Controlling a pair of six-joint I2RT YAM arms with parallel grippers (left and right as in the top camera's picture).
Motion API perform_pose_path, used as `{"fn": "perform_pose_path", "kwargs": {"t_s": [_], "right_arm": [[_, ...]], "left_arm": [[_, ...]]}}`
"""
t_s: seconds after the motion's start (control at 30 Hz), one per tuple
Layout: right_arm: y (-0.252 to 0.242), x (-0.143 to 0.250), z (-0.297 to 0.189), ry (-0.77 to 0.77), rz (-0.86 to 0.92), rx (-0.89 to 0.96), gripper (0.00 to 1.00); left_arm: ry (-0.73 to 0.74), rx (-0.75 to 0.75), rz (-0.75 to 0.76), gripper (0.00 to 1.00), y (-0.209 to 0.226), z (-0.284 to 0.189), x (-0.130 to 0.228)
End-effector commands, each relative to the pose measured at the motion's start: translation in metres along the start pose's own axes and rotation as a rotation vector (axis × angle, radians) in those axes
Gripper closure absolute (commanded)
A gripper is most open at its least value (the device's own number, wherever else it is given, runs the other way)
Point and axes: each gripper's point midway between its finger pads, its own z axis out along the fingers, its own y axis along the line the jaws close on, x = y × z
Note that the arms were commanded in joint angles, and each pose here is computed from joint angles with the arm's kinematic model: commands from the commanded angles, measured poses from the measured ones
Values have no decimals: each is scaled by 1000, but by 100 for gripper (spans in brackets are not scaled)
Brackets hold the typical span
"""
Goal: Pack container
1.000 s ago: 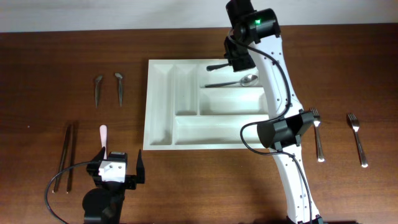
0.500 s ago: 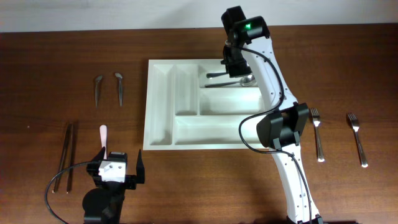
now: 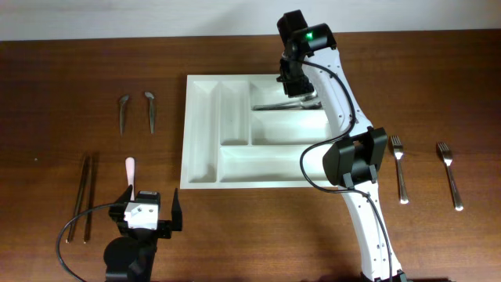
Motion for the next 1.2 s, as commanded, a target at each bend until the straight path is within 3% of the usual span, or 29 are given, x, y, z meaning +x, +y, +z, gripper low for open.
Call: {"fn": "perform_pose_path", "kwargs": {"t_s": [0.0,0.23,0.37,0.4,0.57,0.73,0.8,1.0,1.17], "right_arm": [[12,-9,-2,-56,-210,-44,61],[25,-60,-50,-279,-499,-69,35],[29,-96,-107,-408,-702,-77,4],[29,-102,-124,-424,-801,-80,1],[13,-126,-198,-511,-1130,-57,1],[-22,-141,-252,-538,-1252,-13,1],[-25,-129,-268,-500,-1347,-95,1],[-44,-119,-320,-533,-1397,-204,1],[-92,-125,-320,-439,-1425,-97,1]], "left_arm": [[-1,-12,8,1,2,0,1],[-1,-12,9,1,2,0,1],[-1,-12,8,1,2,0,1],[-1,-12,8,1,2,0,1],[-1,-12,8,1,2,0,1],[-1,-12,8,1,2,0,1],[-1,-12,8,1,2,0,1],[-1,-12,8,1,2,0,1],[-1,-12,8,1,2,0,1]]}}
